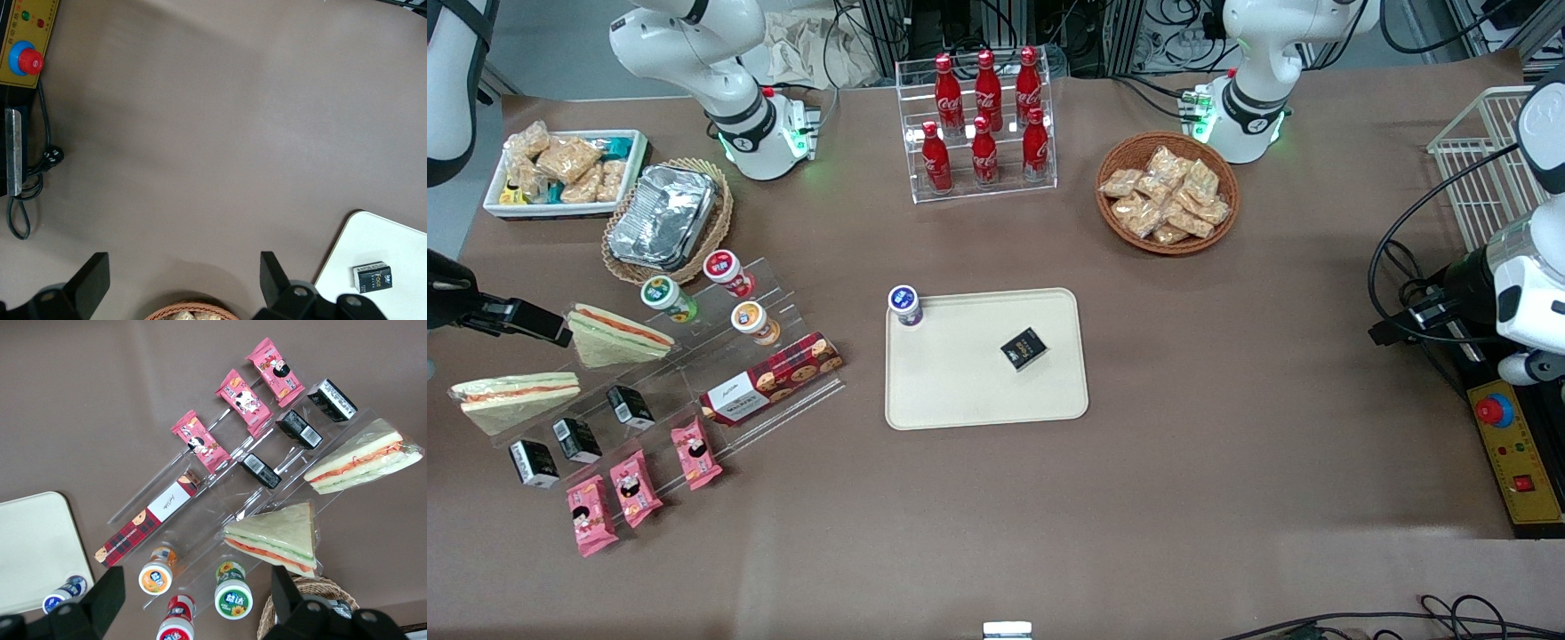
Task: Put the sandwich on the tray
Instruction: 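Move the right gripper toward the wrapped sandwiches on the acrylic rack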
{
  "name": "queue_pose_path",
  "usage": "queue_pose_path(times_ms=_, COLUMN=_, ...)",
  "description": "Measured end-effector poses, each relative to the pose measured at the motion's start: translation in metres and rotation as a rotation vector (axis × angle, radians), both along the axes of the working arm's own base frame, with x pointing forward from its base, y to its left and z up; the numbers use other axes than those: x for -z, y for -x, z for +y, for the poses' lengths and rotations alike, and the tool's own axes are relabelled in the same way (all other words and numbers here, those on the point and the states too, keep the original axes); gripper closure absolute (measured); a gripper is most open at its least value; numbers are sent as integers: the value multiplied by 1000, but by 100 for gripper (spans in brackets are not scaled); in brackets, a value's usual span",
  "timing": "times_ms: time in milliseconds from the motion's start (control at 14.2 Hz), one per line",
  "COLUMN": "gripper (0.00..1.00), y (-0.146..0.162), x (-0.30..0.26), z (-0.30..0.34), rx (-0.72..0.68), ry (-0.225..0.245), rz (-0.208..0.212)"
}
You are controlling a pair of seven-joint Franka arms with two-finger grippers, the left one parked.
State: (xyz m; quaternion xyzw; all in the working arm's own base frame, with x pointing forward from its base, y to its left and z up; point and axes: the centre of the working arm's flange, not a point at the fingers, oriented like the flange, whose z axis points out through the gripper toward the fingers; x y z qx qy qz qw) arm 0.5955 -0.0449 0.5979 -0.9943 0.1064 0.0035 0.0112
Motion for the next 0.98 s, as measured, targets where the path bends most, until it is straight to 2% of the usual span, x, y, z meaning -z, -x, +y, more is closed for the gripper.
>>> queue_pose_path(times_ms=562, gripper=2, y=1, x=0, z=-16, rx=29, ry=3, rz=-2)
queue_pose_path(times_ms=844, gripper=2, y=4, x=-2, z=-62, rx=108, ry=15, rz=-32)
queue_pose_path(times_ms=984, gripper=2, y=7, x=9, z=-96, rx=176, ry=20, rz=-21)
